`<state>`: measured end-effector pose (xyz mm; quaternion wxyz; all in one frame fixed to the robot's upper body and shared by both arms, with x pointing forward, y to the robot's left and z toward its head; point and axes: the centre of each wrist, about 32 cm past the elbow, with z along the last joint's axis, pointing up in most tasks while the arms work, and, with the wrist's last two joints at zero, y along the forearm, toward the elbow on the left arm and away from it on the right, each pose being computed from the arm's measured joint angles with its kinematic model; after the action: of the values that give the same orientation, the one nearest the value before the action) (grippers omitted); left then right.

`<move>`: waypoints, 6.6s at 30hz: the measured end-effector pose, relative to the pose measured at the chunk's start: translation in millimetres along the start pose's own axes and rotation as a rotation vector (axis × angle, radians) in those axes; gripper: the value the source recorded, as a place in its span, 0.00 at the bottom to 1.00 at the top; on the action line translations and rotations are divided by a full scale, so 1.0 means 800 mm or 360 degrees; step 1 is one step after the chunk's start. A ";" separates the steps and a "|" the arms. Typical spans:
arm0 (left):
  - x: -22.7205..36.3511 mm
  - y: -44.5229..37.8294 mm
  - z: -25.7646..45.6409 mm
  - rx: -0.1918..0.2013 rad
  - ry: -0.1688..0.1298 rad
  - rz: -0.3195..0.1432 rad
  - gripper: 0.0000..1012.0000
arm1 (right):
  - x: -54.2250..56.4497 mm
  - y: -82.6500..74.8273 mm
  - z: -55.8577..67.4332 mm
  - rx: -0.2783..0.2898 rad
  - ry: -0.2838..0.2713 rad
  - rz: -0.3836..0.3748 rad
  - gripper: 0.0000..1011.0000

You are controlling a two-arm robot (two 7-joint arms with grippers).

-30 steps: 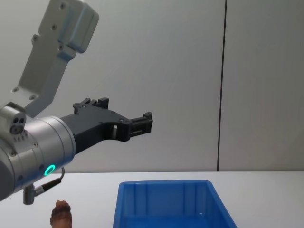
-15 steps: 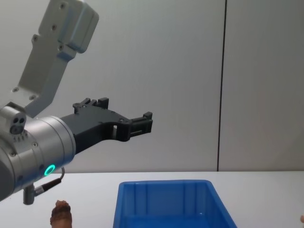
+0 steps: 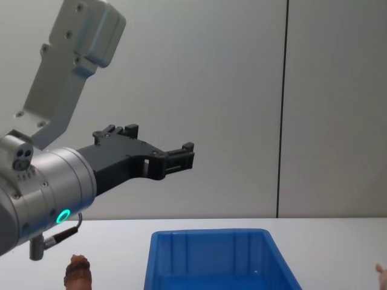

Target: Pick up the two dolls from the table and place them into the box.

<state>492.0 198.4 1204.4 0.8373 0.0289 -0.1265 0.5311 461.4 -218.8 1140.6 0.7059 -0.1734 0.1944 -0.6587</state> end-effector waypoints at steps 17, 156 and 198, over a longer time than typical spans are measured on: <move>0.0000 0.000 0.0000 0.0000 0.0000 0.0000 0.99 | -0.005 -0.012 0.024 0.0311 -0.0191 0.0024 0.36; 0.0000 0.000 0.0000 0.0000 0.0000 0.0000 0.99 | 0.024 -0.061 0.043 -0.0021 -0.0193 0.0412 0.99; 0.0000 0.000 0.0000 0.0000 0.0000 0.0000 0.99 | -0.009 0.034 0.040 -0.0220 -0.0240 0.0443 0.92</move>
<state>492.0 198.4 1204.4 0.8373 0.0289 -0.1264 0.5311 500.6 -210.0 1155.0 0.7892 -0.2419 0.2077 -0.5248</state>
